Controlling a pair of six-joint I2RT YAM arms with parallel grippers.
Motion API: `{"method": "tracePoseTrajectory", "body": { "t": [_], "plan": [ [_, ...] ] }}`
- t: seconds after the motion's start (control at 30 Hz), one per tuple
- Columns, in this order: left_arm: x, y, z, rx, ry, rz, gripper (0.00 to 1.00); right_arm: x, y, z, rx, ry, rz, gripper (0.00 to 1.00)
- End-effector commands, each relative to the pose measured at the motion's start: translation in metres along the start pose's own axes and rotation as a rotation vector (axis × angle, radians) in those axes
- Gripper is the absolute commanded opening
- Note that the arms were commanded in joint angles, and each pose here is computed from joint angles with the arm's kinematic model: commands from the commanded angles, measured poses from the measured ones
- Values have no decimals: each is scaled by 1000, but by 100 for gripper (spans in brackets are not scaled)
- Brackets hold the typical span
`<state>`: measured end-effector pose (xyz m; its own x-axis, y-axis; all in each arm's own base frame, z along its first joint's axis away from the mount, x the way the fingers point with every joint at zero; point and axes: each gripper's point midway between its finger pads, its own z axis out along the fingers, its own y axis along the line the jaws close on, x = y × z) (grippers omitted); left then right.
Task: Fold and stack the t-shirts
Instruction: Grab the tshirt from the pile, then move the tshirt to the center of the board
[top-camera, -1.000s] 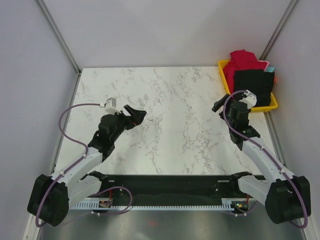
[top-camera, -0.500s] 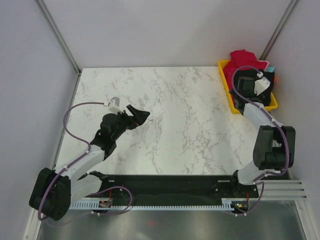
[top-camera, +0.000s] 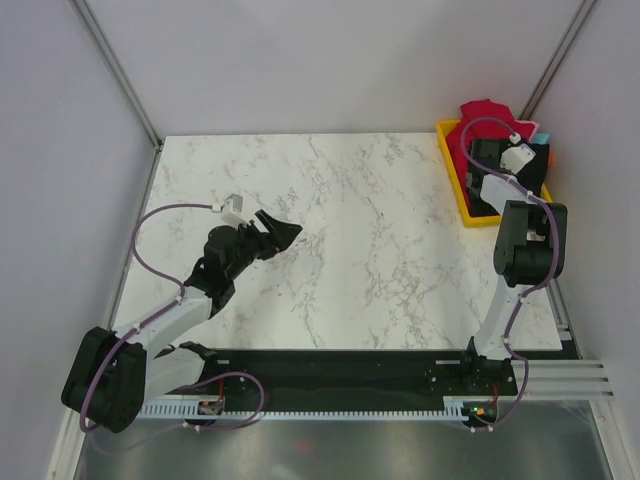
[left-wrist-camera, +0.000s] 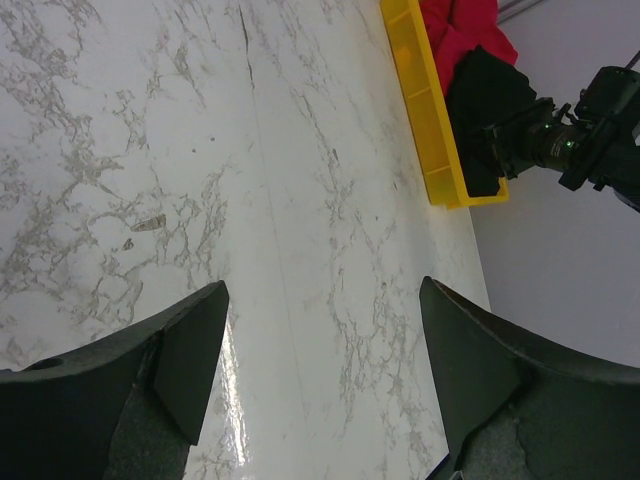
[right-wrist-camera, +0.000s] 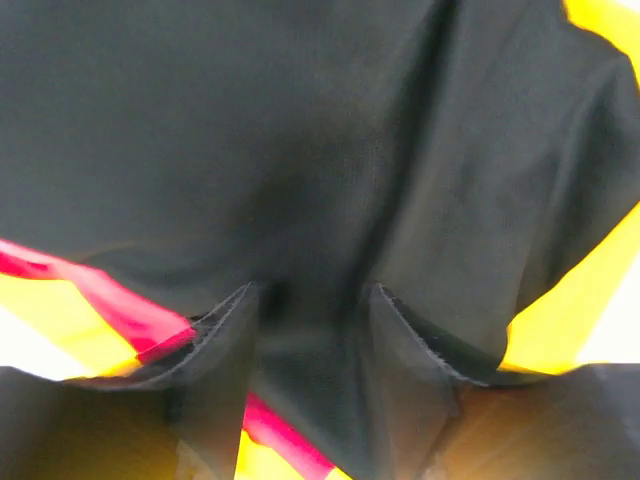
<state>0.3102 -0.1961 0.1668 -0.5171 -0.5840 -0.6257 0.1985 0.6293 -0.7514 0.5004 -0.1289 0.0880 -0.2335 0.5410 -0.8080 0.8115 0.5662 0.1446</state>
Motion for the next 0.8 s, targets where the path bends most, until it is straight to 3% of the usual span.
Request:
{"method": "tracePoseTrajectory", "body": {
  "t": [0.0,0.07,0.1,0.13,0.37,0.53,0.63,0.77],
  "plan": [
    [-10,-18,2,52,-23,-14,84,-9,2,3,25,-11,4,38],
    [-11,-17,2,50,-23,-16,84,-18,6,-2,9,-24,-4,23],
    [-10,-19,2,54,-20,-15,84,-28,9,-8,-5,-38,-3,4],
    [-10,-18,2,52,-18,-14,84,-39,11,-14,-13,-55,-3,0],
    [-9,-18,4,51,-10,-15,83,-106,30,-93,-101,-213,32,0],
    [-9,-18,3,49,-12,-6,82,-150,75,-198,-311,-328,57,0],
    [-11,-17,3,44,-18,-5,82,-170,113,-283,-582,-344,67,0],
    [-13,-19,0,49,-29,1,82,-167,154,-435,-962,-389,-10,0]
  ]
}}
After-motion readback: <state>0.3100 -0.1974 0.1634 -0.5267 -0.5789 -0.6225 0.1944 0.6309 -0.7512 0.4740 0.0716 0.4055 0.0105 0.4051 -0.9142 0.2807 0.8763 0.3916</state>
